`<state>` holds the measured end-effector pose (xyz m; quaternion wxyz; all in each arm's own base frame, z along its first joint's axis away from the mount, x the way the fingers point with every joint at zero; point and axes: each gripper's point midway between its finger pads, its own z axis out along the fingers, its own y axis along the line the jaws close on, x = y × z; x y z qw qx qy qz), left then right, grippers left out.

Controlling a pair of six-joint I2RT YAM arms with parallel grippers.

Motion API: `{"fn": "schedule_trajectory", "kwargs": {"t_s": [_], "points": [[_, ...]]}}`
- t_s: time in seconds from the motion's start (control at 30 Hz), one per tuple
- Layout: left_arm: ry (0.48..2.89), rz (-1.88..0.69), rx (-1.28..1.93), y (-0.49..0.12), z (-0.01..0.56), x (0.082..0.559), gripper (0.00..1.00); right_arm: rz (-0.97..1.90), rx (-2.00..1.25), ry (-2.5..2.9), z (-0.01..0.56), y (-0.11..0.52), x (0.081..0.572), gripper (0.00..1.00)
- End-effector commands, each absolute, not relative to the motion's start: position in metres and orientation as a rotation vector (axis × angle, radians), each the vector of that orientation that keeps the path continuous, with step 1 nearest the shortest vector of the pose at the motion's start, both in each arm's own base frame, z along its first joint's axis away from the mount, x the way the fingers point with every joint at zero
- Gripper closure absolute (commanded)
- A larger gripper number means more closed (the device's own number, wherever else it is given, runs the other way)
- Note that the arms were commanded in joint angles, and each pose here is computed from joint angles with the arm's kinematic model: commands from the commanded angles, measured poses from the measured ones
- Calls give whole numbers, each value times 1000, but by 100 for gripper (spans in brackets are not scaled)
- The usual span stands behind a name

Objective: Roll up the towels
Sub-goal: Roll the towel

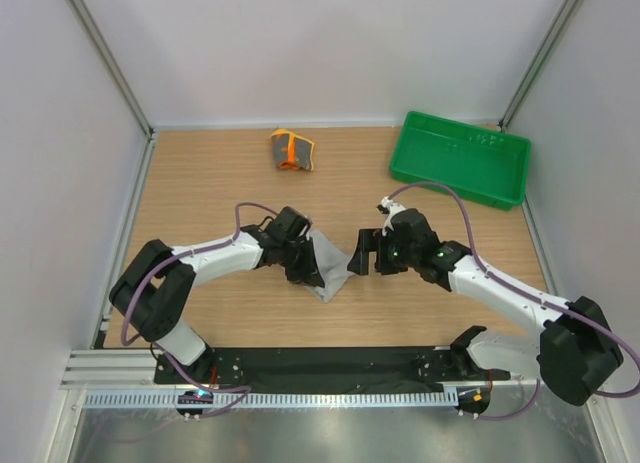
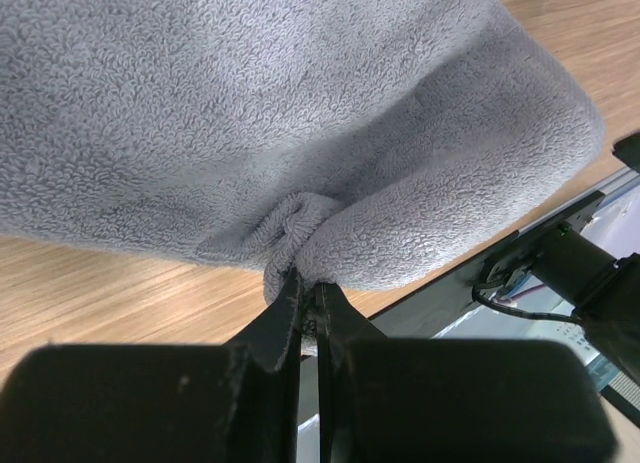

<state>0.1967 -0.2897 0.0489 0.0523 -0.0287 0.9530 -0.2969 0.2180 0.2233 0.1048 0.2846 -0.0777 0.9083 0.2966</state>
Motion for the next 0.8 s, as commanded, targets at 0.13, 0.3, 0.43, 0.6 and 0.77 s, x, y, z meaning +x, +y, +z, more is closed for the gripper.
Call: {"fn": "schedule_trajectory", "kwargs": {"t_s": [0.13, 0.3, 0.43, 0.6, 0.77], "points": [[2871, -906, -72, -284, 55, 194, 99, 742, -105, 2478, 85, 231, 238, 18], [2864, -897, -63, -284, 55, 194, 98, 790, -101, 2463, 87, 244, 247, 27], [2865, -890, -57, -283, 55, 195, 99, 835, -114, 2456, 91, 252, 250, 41], [2863, -884, -48, -283, 54, 195, 99, 910, -137, 2454, 94, 265, 250, 54], [2866, -873, -36, -283, 53, 194, 99, 937, -152, 2448, 98, 271, 253, 68]]}}
